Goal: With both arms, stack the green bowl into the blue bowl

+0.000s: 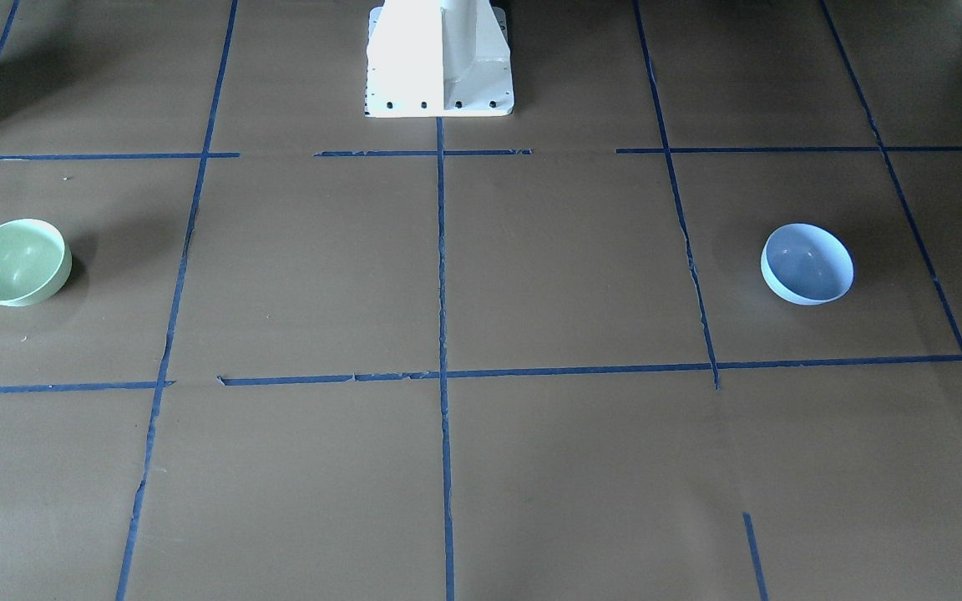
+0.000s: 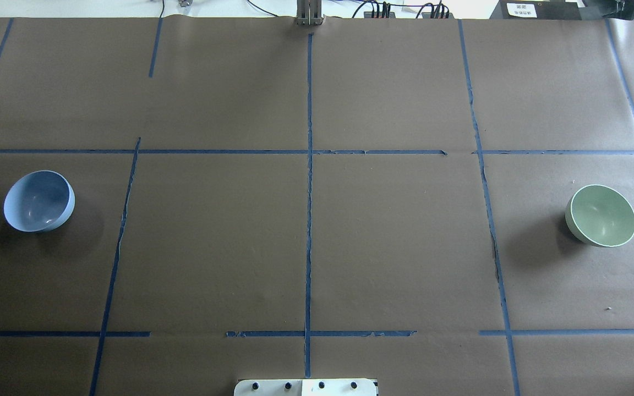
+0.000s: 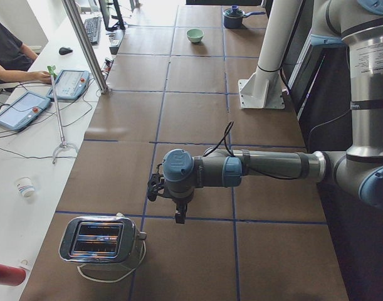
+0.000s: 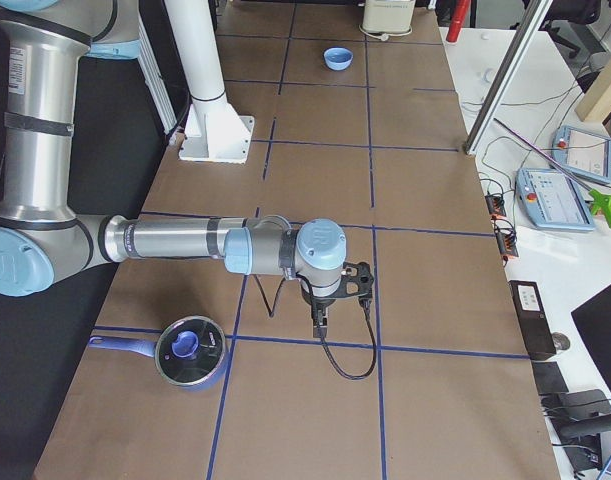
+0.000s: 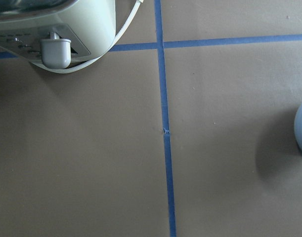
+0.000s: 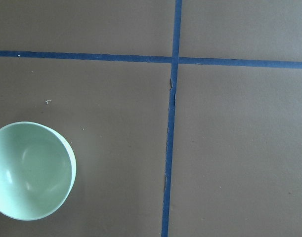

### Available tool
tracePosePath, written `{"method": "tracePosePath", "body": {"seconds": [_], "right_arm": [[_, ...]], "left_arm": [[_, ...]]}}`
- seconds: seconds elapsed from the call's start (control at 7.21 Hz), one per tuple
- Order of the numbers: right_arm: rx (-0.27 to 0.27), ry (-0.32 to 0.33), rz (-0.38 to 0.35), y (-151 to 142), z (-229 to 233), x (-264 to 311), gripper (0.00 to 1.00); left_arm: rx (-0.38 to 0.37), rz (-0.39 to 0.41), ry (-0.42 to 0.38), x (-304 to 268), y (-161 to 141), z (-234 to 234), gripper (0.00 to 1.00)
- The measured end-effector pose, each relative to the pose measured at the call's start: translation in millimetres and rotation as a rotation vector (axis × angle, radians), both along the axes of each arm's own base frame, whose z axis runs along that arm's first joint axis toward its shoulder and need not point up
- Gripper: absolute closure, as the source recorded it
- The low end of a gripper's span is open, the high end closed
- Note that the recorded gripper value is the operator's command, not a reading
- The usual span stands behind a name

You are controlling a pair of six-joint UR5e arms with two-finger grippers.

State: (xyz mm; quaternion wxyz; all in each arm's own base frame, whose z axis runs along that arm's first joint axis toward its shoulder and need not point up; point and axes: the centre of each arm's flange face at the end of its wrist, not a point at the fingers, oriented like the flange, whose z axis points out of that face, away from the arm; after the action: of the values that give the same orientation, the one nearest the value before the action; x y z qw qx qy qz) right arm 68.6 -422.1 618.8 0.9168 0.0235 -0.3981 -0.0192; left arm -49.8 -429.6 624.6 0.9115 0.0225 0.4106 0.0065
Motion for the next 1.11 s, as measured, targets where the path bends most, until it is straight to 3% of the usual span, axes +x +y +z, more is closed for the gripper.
{"method": "tracePosePath", "body": {"seconds": [0.28,0.69,1.11], "right_arm": [[0.015,-0.001,0.001,1,-8,0,0.00],[0.041,0.000,0.001,0,-21,0,0.00],[0.055,-0.001,0.000,0,-27,0,0.00]], "left_arm": [[-0.001,-0.087,0.039,48,-12,-25,0.00],[-0.052,-0.164,0.122,148,-5,-42,0.00],[-0.041,-0.237,0.081,227,5,-9,0.03]]}}
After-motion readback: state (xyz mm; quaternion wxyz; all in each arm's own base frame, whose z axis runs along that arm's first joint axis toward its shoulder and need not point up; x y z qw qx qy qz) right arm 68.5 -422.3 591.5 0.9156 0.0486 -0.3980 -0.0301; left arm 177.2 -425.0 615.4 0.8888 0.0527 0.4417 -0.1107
